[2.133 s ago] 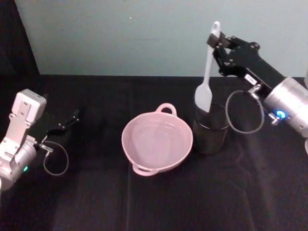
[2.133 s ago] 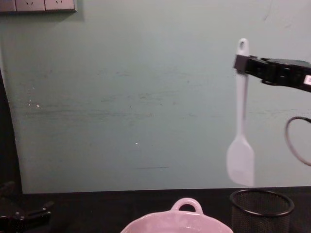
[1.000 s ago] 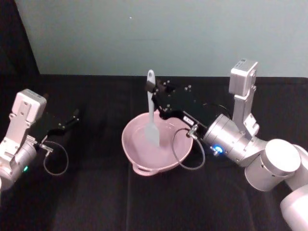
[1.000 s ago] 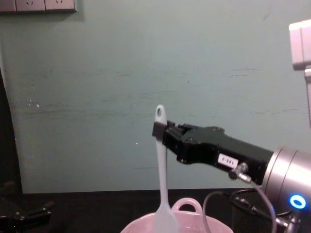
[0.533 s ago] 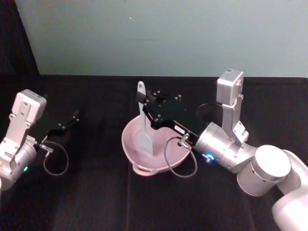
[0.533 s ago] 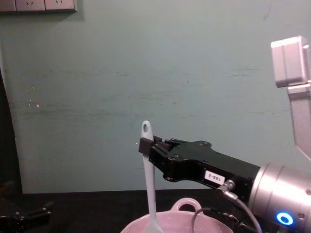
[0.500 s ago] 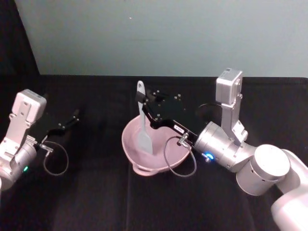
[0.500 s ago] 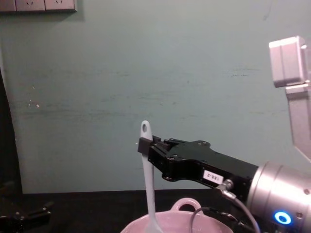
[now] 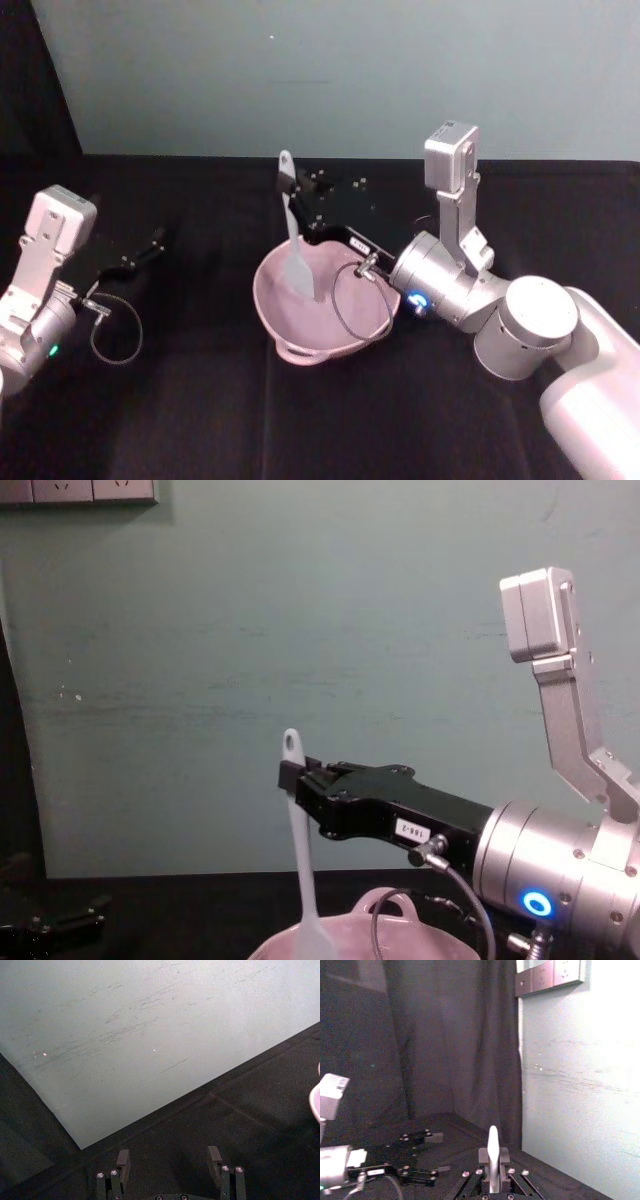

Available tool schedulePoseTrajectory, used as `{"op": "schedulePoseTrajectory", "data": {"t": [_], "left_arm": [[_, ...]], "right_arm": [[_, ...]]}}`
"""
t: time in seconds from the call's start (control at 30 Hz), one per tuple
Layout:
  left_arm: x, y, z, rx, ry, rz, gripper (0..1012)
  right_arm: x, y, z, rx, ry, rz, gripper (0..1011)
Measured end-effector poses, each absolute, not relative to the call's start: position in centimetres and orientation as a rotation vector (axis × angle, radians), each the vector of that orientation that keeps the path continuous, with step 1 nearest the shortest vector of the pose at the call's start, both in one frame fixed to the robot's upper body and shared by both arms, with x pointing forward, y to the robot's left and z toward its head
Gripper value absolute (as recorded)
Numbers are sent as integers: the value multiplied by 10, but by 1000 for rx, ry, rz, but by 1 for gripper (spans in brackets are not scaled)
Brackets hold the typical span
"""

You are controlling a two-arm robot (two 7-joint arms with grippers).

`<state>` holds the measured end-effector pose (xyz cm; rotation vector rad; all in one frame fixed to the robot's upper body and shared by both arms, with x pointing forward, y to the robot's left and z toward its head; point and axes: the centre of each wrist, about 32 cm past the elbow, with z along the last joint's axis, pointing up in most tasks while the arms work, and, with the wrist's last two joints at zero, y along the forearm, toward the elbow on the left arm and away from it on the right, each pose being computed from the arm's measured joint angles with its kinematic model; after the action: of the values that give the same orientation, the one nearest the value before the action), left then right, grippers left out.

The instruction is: Use the one hand to pick up the spoon and stir the clear water in the bowl.

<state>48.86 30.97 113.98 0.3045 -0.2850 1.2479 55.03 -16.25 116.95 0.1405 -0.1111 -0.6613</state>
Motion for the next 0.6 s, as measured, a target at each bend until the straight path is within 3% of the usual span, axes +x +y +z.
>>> {"op": "schedulePoseTrajectory", "data": {"t": [0.3, 0.6], "left_arm": [[489, 310, 1140, 304, -285, 1248, 1011], [489, 310, 1140, 304, -285, 1248, 1011]], "right_arm": [[560, -172, 1172, 141, -119, -705, 116], [554, -190, 1173, 127, -132, -734, 116]]}}
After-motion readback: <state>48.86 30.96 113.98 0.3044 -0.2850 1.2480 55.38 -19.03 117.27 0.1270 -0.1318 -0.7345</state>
